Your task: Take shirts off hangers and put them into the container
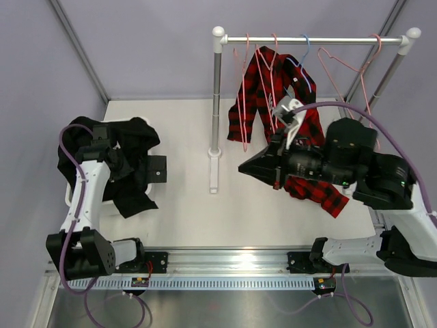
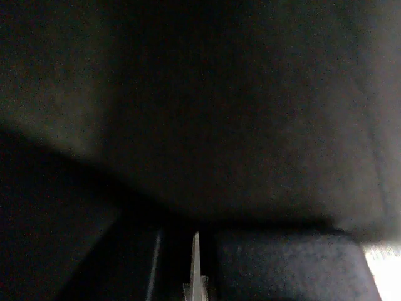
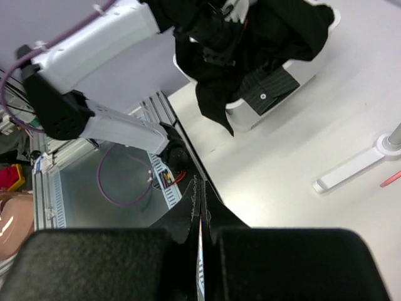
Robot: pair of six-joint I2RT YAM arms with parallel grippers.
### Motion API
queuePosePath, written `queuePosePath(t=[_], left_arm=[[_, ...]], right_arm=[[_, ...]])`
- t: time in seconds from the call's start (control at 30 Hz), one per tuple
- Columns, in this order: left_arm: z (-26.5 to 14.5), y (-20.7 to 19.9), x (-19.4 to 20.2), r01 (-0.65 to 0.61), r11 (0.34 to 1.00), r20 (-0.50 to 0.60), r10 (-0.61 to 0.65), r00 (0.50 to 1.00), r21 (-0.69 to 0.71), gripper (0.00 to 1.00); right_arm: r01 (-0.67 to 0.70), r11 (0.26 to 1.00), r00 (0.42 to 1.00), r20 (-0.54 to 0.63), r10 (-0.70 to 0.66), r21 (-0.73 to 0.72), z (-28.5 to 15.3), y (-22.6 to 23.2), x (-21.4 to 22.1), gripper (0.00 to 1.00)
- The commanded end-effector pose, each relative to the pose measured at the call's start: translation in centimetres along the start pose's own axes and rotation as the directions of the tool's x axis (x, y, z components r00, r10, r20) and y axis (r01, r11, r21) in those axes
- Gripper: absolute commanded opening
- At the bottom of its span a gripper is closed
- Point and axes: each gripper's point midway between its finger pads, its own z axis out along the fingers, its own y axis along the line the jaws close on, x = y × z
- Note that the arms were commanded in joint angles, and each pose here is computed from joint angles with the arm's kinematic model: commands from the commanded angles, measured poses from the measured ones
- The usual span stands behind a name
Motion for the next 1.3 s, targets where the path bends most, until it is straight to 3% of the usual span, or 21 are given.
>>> queuePosePath(t=[0.0,0.13,0.27,0.43,0.53,0.63,0.77,0.87,0.9,0.93,0.97,1.07,1.13,1.27], left_arm=[[1.3,0.3,-0.5,0.041,0.997,0.000,-0.041,0.999,-0.058,0.00],[4.4,0.4,0.5,0.036,0.994,-0.107,-0.047,0.993,-0.106,0.00],[9.4,0.9,2.7,-0.004,0.982,-0.282,-0.050,0.958,-0.186,0.00],[12.3,2.6,5.2,-0.061,0.964,-0.382,-0.044,0.923,-0.258,0.00],[10.7,1.5,3.6,0.008,0.978,-0.286,-0.068,0.956,-0.207,0.00],[6.7,0.1,0.0,0.084,0.989,-0.128,-0.100,0.987,-0.122,0.00],[0.6,-0.3,-3.9,0.129,0.991,0.076,-0.125,0.989,-0.047,0.00],[-3.5,0.1,-5.4,0.144,0.990,0.202,-0.139,0.969,-0.009,0.15],[-4.4,0.3,-5.6,0.148,0.989,0.229,-0.144,0.963,-0.002,0.20],[-6.0,0.3,-5.8,0.154,0.988,0.274,-0.155,0.949,0.027,0.35],[-6.9,0.3,-5.8,0.159,0.986,0.297,-0.165,0.940,0.044,0.39],[-10.3,-0.1,-5.9,0.155,0.979,0.373,-0.194,0.907,0.132,0.48],[-12.1,-0.8,-6.0,0.129,0.972,0.404,-0.200,0.893,0.196,0.52],[-16.1,-3.2,-6.7,0.016,0.944,0.461,-0.175,0.870,0.329,0.62]], right_arm=[[0.011,1.000,0.995,0.099,-0.011,-0.006,-3.0,0.7,-2.2,0.00],[0.030,1.000,0.989,0.146,-0.029,-0.002,-4.8,0.7,-2.9,0.00],[0.037,0.999,0.985,0.170,-0.038,0.008,-6.1,0.5,-3.0,0.00],[0.001,0.996,0.985,0.174,-0.017,0.094,-6.2,-1.5,-1.6,0.00],[-0.030,0.978,0.980,0.196,-0.012,0.207,-7.2,-3.6,-1.6,0.02],[-0.037,0.951,0.984,0.176,-0.018,0.307,-7.3,-5.4,-1.2,0.15],[-0.027,0.896,0.992,0.123,-0.031,0.443,-6.5,-8.0,-0.2,0.32],[-0.012,0.839,0.995,0.093,-0.046,0.544,-6.8,-9.9,0.1,0.46],[-0.016,0.810,0.994,0.099,-0.052,0.586,-7.3,-10.6,-0.1,0.60],[-0.011,0.788,0.995,0.083,-0.052,0.616,-7.7,-11.2,0.3,0.64],[-0.012,0.764,0.995,0.080,-0.052,0.645,-8.1,-11.8,0.4,0.67],[-0.019,0.664,0.995,0.082,-0.064,0.747,-10.2,-14.7,0.4,0.70],[-0.020,0.658,0.997,0.064,-0.042,0.753,-10.2,-16.0,0.7,0.66],[0.022,0.572,0.999,0.006,-0.048,0.820,-10.2,-19.7,0.8,0.62]])
